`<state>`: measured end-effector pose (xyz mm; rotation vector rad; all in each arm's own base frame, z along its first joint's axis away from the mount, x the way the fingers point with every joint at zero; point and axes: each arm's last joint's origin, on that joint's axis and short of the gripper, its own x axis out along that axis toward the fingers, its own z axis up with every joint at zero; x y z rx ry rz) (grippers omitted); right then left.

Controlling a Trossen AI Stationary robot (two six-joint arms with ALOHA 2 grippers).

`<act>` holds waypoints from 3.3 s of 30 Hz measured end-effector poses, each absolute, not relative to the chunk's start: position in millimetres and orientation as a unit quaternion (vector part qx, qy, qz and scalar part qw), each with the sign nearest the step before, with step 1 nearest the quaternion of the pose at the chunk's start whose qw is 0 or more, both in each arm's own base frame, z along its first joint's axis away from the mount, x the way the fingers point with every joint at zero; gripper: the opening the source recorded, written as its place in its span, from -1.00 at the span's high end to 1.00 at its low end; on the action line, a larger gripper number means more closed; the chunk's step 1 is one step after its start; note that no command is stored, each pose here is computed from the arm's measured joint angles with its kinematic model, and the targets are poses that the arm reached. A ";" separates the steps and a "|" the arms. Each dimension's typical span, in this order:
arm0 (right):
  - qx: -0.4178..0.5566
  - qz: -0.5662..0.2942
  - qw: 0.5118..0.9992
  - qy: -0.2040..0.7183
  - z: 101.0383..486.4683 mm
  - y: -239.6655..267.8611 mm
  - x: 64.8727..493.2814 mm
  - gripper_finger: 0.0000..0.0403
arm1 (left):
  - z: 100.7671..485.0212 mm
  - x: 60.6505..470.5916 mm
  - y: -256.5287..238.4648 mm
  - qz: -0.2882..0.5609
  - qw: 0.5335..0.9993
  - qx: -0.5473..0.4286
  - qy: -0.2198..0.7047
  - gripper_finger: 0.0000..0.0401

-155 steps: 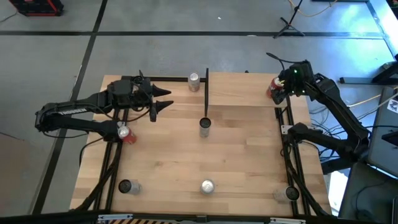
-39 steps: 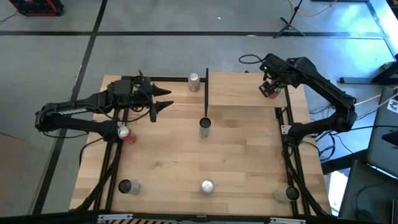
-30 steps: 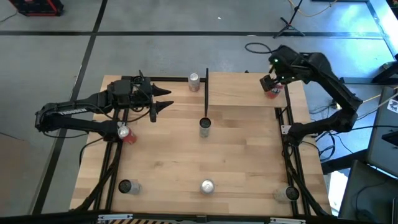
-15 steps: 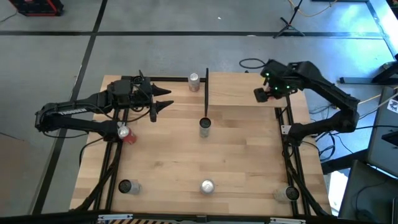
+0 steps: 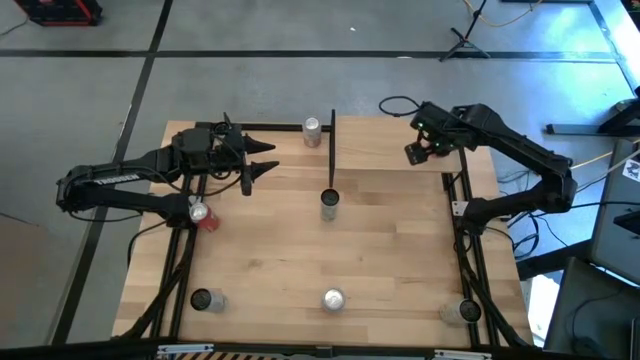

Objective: Place canned beverage on shelf
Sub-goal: Put the left red soda can on the shelf, then put the red soda can on the shelf aligned with the other red soda can

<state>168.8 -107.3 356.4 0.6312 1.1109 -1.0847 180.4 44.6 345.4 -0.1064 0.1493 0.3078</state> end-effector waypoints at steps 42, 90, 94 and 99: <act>0.296 -0.173 0.886 0.311 405.4 -42.5 234.4 -0.65 | 342.0 184.7 45.3 0.151 0.983 -0.055 0.085 -0.12; 0.183 -0.067 0.899 0.391 342.3 29.2 310.5 -0.65 | 383.9 143.2 -22.6 -0.112 0.863 -0.369 0.326 -0.85; 0.183 -0.067 0.900 0.390 342.4 29.2 310.5 -0.65 | 364.1 129.8 -17.9 -0.004 0.838 -0.354 0.415 -0.85; 0.182 -0.066 0.901 0.389 342.6 29.2 310.7 -0.65 | 344.7 111.0 -9.3 0.154 0.797 -0.285 0.510 -0.85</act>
